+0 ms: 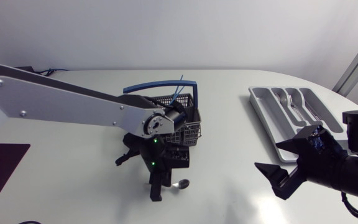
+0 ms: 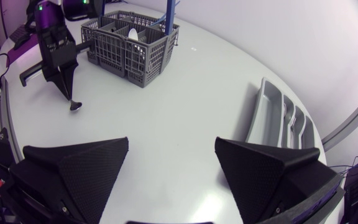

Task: Unload the cutlery basket into the drawer organizer.

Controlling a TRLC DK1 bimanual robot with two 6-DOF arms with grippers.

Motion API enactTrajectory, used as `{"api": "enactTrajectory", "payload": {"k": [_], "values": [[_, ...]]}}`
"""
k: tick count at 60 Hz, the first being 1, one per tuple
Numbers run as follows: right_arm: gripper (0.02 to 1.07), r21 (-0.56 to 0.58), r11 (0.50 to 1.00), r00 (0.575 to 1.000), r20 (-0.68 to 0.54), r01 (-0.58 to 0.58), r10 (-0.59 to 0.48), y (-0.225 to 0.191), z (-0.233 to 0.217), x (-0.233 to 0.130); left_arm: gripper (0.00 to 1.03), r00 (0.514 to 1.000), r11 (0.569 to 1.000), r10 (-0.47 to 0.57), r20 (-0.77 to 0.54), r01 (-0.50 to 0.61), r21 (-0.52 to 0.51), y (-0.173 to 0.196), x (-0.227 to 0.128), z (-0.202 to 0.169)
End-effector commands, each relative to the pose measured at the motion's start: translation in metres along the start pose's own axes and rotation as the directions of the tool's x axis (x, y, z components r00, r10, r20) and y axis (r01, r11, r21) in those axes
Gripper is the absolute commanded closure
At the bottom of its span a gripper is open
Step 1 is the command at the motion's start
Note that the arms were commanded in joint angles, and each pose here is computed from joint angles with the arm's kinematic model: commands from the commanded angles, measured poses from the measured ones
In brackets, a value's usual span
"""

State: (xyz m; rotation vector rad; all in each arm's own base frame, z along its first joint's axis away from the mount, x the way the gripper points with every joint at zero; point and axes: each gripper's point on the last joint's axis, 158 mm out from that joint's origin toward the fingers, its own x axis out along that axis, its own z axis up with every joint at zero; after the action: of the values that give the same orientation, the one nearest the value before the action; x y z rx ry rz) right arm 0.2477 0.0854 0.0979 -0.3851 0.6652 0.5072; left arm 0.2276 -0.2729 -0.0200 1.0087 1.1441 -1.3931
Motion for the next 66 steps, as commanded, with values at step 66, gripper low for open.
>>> {"api": "enactTrajectory", "payload": {"k": [66], "values": [[0.18,0.260,0.949,0.982,0.097,-0.179,0.159,0.030,0.134,0.034,1.00,0.658,0.592,0.435,0.615,0.307,-0.746,0.118,-0.191,0.164]]}}
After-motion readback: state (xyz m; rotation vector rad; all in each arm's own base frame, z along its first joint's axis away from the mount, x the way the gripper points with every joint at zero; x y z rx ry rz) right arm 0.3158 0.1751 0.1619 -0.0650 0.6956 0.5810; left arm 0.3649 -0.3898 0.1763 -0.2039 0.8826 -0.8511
